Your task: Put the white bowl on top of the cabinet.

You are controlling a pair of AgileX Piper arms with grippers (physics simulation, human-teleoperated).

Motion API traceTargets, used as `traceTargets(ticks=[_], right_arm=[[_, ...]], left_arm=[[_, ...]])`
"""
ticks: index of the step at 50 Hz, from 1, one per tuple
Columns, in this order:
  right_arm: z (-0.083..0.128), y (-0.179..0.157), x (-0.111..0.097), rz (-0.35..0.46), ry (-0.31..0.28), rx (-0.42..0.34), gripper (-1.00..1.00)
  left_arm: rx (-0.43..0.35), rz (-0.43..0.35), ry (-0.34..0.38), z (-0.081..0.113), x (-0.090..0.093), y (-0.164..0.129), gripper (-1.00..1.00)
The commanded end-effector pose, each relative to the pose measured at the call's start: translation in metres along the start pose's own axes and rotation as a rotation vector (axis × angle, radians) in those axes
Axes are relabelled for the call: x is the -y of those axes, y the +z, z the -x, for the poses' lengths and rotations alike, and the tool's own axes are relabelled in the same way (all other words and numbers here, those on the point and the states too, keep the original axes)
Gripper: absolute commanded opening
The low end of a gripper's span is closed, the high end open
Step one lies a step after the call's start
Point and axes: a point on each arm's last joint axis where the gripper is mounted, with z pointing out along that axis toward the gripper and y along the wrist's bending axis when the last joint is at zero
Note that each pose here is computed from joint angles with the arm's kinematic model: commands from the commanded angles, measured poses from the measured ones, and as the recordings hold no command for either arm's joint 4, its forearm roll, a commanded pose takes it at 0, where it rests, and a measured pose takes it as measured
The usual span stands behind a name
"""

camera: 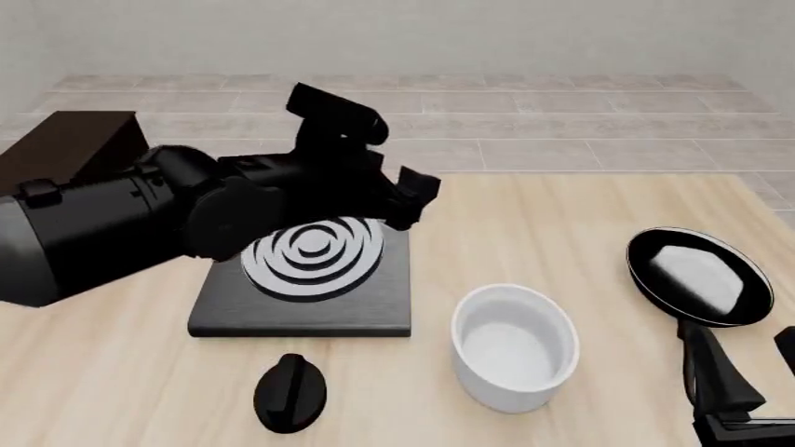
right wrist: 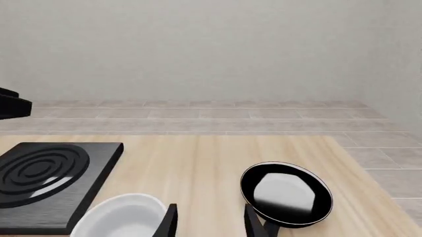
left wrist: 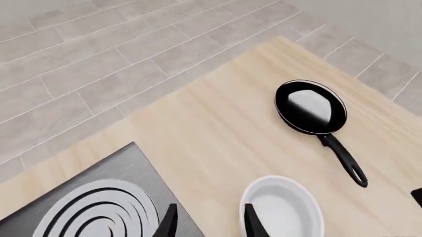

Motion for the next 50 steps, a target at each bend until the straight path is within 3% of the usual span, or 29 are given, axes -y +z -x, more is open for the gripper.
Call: traceTargets(ticks=[1,50], right_arm=[[0.000,0.000,0.000,0.000,0.000,0.000,1.00],[0.000,0.000,0.000,0.000,0.000,0.000,1.00]], left_arm=[[-0.042,-0.018,-0.009,-0.003,0.008,0.018,1.00],[-0.182,-0.059,0.028,-0.032,0.029,0.069,1.00]])
